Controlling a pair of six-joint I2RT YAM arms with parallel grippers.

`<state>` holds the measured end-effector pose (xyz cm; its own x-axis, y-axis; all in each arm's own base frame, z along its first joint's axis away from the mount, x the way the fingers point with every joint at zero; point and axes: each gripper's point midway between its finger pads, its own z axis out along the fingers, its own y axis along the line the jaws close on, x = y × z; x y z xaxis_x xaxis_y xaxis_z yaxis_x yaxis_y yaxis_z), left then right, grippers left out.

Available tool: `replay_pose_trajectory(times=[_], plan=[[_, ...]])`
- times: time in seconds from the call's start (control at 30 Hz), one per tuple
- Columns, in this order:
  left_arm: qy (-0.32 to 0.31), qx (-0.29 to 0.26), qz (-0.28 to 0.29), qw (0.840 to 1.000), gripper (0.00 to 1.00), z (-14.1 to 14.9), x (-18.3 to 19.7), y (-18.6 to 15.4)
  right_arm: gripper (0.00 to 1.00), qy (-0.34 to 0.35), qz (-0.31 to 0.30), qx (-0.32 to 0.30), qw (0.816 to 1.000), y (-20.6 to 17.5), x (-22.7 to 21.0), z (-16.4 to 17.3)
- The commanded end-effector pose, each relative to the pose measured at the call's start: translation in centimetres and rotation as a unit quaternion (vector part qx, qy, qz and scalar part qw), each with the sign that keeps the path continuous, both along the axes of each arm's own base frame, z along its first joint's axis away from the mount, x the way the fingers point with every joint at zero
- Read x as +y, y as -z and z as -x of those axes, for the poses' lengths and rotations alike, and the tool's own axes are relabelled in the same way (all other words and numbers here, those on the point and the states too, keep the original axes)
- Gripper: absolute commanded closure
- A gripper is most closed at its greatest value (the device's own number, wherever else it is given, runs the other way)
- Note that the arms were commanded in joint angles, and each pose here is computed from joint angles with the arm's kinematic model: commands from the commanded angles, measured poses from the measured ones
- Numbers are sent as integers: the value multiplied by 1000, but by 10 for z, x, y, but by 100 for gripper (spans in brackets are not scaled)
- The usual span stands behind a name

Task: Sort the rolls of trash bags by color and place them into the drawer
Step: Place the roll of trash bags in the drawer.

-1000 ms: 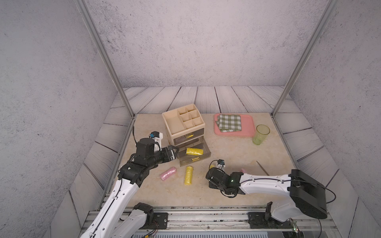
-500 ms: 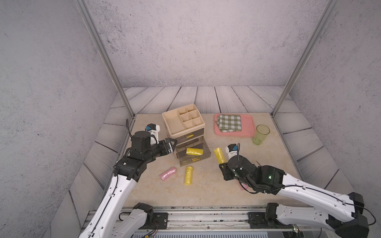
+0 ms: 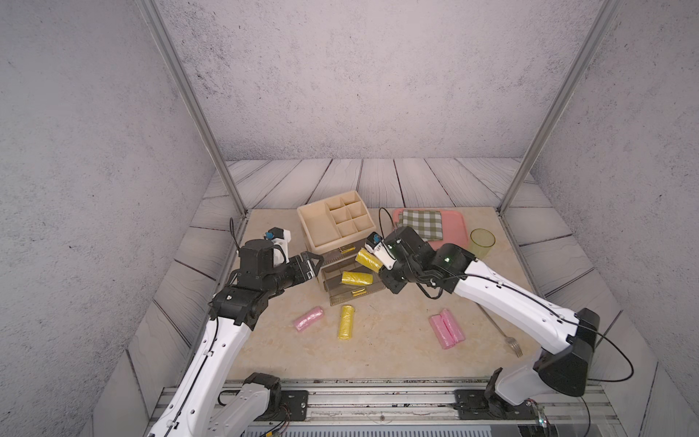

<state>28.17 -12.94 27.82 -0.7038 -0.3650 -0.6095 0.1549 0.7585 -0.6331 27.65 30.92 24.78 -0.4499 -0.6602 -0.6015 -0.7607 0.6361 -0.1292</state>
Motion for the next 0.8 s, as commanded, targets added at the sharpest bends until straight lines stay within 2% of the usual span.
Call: replay_pose_trajectory(times=[0.0, 0.23, 0.37, 0.5, 0.63, 0.77], plan=[[6, -1, 23, 1000, 25, 3, -3, -1, 77, -65, 42, 7, 997, 10, 11, -7], [8, 2, 25, 1000, 25, 3, -2, 3, 75, -106, 101, 22, 989, 39, 25, -20], [8, 1, 26, 1000, 25, 2, -2, 2, 62, -89, 131, 12, 987, 50, 21, -36], [8, 0, 26, 1000, 25, 1, -2, 0, 46, -50, 132, -14, 990, 46, 16, -55], [6, -1, 22, 1000, 25, 0, 0, -1, 43, -24, 125, -35, 991, 35, 14, -66], [1, 4, 12, 1000, 25, 2, 3, 1, 41, 5, 85, -69, 994, 8, 15, -73]])
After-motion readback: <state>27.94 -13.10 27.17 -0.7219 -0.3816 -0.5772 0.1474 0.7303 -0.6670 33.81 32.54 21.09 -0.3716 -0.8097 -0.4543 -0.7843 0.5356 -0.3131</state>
